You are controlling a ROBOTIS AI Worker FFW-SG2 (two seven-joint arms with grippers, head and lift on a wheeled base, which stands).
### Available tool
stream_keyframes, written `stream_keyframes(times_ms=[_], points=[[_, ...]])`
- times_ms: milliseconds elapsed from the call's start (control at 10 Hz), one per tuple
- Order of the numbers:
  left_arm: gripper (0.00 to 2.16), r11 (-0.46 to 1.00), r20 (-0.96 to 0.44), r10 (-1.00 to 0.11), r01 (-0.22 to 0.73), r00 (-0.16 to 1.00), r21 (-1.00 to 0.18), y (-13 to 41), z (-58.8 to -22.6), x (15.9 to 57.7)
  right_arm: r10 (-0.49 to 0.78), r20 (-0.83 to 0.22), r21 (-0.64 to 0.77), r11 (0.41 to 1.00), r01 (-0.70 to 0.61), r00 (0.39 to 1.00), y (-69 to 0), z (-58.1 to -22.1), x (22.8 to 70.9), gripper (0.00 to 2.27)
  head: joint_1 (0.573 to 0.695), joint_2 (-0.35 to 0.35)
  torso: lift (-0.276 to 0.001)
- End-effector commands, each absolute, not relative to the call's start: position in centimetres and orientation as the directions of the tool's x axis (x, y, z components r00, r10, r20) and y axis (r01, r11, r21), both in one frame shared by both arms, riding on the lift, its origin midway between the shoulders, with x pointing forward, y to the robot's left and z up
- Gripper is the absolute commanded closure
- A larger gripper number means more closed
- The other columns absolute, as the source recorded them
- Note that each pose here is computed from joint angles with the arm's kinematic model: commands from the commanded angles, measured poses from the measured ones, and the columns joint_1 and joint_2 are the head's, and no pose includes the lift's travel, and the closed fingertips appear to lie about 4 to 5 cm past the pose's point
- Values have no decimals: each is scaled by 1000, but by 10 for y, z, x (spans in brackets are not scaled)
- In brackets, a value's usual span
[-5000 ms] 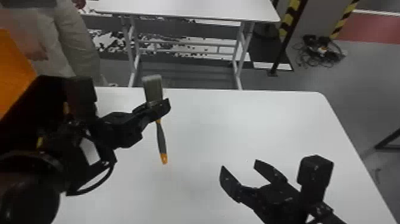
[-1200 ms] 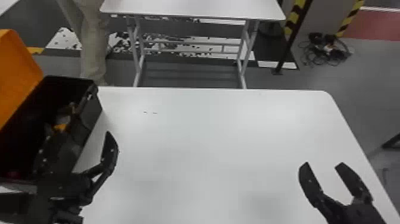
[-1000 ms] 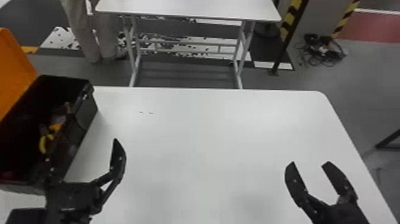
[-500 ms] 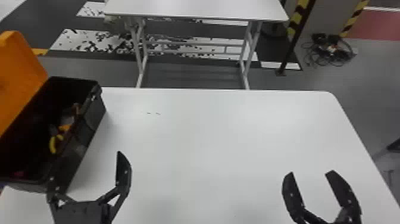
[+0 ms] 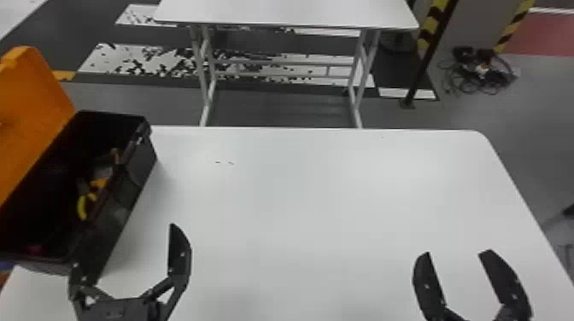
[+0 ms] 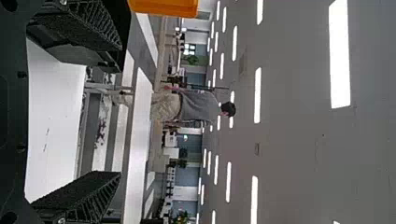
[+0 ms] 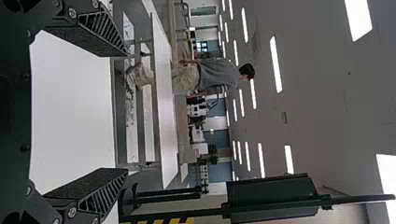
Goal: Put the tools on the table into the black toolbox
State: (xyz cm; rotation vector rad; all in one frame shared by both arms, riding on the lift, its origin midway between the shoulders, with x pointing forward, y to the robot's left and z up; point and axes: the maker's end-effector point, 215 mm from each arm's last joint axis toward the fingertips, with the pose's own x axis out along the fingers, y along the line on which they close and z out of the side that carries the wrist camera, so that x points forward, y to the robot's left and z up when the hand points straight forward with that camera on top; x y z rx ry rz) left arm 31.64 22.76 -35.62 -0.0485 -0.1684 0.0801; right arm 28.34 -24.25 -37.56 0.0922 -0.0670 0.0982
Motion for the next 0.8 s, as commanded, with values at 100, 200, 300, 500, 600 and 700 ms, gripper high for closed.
stream_keyframes(times_ms=[100, 200, 300, 500, 600, 700], points=[[36, 996, 151, 82, -75, 985, -54, 227, -361, 316, 93, 60, 91, 991, -98, 994, -244, -381, 284, 144, 695, -30, -75], [36, 996, 148, 77, -70, 986, -52, 226, -362, 316, 94, 59, 90, 991, -99, 994, -243, -381, 284, 144, 695, -31, -75], [36, 996, 142, 75, -68, 987, -51, 225, -363, 316, 94, 56, 90, 991, -99, 994, -243, -383, 285, 144, 695, -33, -75], [36, 997, 132, 70, -64, 989, -46, 225, -367, 316, 93, 49, 93, 991, -98, 994, -243, -385, 285, 144, 695, -36, -75], [36, 997, 131, 63, -57, 989, -47, 222, -367, 316, 94, 49, 91, 991, -98, 994, -244, -385, 285, 144, 695, -36, -75], [36, 998, 113, 58, -54, 992, -43, 221, -373, 318, 92, 48, 91, 991, -96, 995, -245, -386, 285, 144, 695, -40, -75]])
